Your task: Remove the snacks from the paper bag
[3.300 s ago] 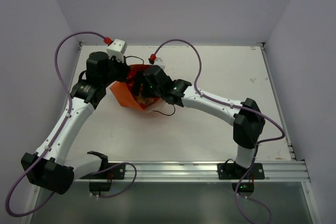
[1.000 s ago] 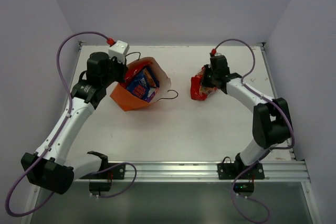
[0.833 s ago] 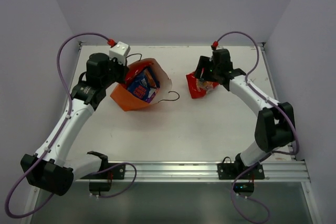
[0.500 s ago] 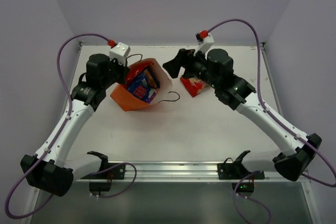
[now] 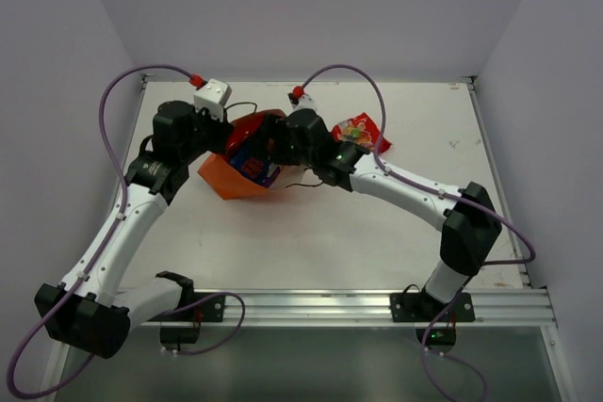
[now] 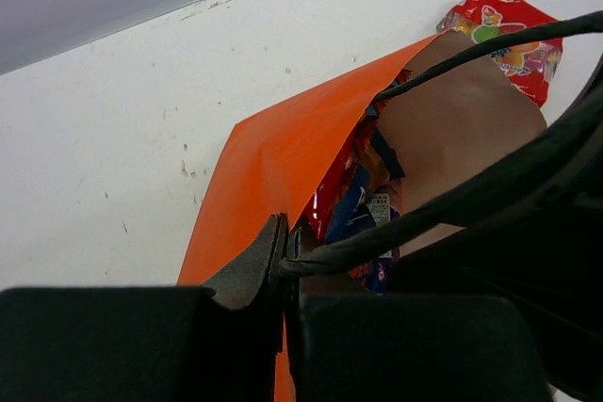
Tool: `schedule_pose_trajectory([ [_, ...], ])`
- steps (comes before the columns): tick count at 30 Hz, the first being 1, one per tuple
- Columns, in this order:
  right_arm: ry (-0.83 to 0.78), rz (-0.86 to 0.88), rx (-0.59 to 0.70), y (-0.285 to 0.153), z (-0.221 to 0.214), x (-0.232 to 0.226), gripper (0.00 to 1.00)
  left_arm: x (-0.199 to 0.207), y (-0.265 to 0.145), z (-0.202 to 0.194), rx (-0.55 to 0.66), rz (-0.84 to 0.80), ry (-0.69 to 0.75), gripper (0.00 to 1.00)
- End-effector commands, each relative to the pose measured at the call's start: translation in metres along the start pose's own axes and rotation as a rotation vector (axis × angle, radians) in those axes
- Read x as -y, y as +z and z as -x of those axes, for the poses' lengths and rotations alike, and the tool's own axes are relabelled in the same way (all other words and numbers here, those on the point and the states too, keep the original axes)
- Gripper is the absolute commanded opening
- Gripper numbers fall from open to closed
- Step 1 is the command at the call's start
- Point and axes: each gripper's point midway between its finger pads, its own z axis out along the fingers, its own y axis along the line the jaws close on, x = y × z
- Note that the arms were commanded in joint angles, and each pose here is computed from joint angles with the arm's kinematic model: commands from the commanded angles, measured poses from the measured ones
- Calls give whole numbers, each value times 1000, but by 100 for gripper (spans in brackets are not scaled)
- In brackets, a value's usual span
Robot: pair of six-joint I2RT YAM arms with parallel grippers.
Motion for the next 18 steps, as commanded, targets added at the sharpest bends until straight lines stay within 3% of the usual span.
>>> schedule_pose_trajectory([
  [1,128,-23,108,12,17,-2,76,7,-6,23,87,-32,-15,0],
  [10,191,-107,125,51,3,22,74,7,-4,25,86,-29,-30,0],
  [18,217,-52,190,69,7,19,82,10,-5,26,87,-44,-28,0],
])
